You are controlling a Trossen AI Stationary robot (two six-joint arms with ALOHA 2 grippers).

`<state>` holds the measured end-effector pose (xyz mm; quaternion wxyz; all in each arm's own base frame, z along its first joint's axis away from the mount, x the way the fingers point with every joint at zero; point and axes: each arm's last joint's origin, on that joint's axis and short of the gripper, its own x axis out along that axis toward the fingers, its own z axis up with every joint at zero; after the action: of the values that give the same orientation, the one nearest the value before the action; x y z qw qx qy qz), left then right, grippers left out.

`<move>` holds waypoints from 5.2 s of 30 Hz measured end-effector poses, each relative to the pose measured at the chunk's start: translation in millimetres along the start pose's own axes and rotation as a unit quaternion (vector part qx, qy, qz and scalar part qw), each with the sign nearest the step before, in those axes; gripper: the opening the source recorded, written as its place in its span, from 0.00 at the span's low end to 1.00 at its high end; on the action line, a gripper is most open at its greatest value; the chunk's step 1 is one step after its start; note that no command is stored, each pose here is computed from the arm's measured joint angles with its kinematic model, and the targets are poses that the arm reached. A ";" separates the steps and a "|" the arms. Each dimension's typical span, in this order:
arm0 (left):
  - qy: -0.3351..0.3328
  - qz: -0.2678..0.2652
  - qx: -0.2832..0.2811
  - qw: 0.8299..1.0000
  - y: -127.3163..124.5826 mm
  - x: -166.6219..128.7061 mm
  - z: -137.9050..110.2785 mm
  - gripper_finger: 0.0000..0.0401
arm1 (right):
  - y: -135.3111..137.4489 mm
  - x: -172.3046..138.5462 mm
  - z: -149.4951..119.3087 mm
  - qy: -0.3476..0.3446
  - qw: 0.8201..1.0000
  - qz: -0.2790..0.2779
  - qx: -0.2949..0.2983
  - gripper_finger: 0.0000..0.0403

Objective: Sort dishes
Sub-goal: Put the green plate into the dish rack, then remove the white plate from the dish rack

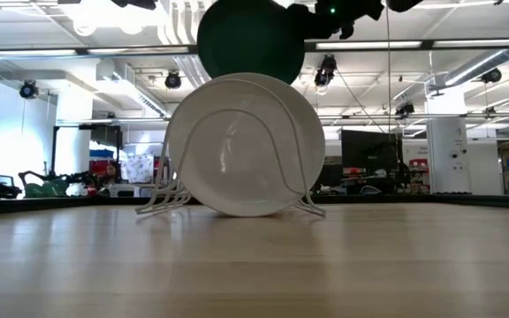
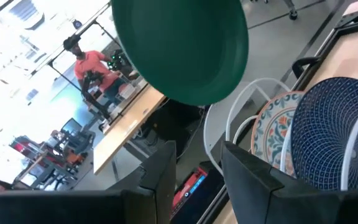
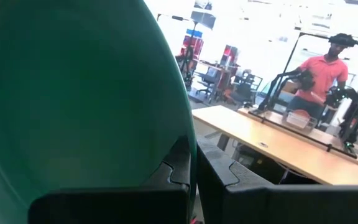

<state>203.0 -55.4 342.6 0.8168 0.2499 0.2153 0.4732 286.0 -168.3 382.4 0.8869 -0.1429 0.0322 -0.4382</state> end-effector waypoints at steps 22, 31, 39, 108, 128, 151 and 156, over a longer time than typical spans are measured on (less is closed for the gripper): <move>0.009 -0.001 -0.016 1.000 5.1 -0.2 -11.1 0.29 | 34.7 16.8 -27.7 0.045 0.999 0.025 -0.007 0.00; 0.011 -0.002 -0.021 1.000 3.4 0.1 -13.2 0.29 | 48.4 16.1 -36.9 0.075 0.996 0.019 -0.040 0.00; 0.011 -0.002 -0.021 1.000 3.3 0.1 -13.3 0.29 | 53.6 12.9 -41.9 0.102 0.993 0.018 -0.055 0.00; -0.038 -0.181 -0.039 0.982 -50.0 20.8 20.1 0.29 | 60.2 -75.5 -37.7 0.234 0.957 0.169 0.008 0.42; -0.234 -0.362 -0.056 0.901 -107.3 70.5 35.0 0.29 | 126.7 -179.0 -67.3 -0.066 0.877 0.469 0.082 0.33; -0.118 -0.259 -0.012 0.959 -128.2 45.2 16.8 0.29 | 121.0 -180.7 -121.8 0.124 0.945 0.301 0.037 0.34; -0.108 -0.243 -0.015 0.964 -120.7 34.5 16.7 0.29 | 118.2 -176.4 -122.7 0.121 0.948 0.294 0.024 0.36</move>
<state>309.0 -80.0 277.8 0.9293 0.2277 0.1726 0.2341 246.2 10.8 219.6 0.9690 -0.0520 0.1690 -0.1726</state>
